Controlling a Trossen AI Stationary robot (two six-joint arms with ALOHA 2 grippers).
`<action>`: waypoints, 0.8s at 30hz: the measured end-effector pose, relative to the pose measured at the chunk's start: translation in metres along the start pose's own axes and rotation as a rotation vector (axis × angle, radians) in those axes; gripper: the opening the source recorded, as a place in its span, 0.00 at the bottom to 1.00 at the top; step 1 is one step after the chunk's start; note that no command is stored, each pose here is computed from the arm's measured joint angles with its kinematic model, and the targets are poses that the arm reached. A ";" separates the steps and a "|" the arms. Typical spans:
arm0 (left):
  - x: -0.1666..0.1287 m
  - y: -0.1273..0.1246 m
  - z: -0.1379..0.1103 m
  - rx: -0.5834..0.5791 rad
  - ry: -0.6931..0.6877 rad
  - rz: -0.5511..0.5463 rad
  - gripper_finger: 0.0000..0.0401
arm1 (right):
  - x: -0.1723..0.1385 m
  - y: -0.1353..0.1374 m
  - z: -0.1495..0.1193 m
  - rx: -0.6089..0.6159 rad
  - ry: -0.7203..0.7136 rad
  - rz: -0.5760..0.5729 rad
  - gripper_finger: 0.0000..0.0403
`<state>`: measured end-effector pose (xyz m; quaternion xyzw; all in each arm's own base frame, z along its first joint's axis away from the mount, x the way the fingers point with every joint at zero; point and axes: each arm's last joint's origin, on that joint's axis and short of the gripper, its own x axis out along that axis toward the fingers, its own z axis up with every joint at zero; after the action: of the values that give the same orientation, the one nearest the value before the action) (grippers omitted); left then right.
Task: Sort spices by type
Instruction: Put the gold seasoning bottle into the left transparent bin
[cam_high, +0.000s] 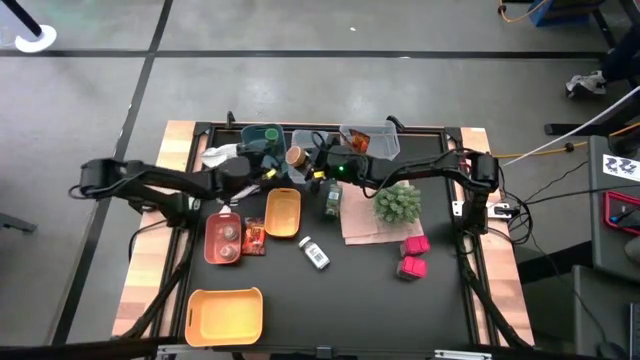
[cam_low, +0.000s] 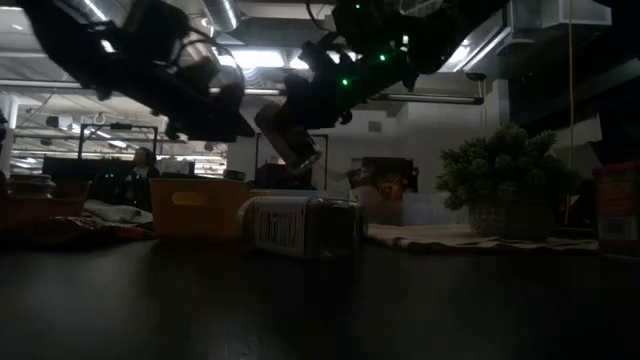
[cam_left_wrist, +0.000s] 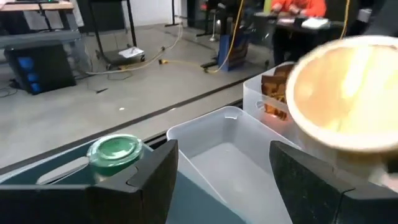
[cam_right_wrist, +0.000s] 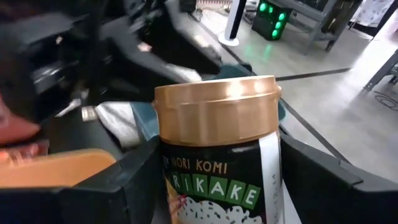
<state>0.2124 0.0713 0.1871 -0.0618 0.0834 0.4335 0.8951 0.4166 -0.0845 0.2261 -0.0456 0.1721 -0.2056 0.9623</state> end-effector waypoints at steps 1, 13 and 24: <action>0.005 -0.002 0.000 0.007 0.010 0.002 0.59 | 0.000 0.000 -0.003 -0.005 0.002 0.000 0.70; 0.036 -0.023 0.001 0.079 0.059 0.008 0.59 | -0.004 -0.017 -0.042 0.023 -0.071 -0.016 0.70; 0.041 -0.020 0.005 0.070 0.065 0.019 0.59 | 0.011 -0.029 -0.060 0.044 -0.123 0.033 0.70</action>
<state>0.2534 0.0918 0.1840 -0.0437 0.1280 0.4367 0.8894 0.3938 -0.1160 0.1706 -0.0341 0.1089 -0.1902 0.9751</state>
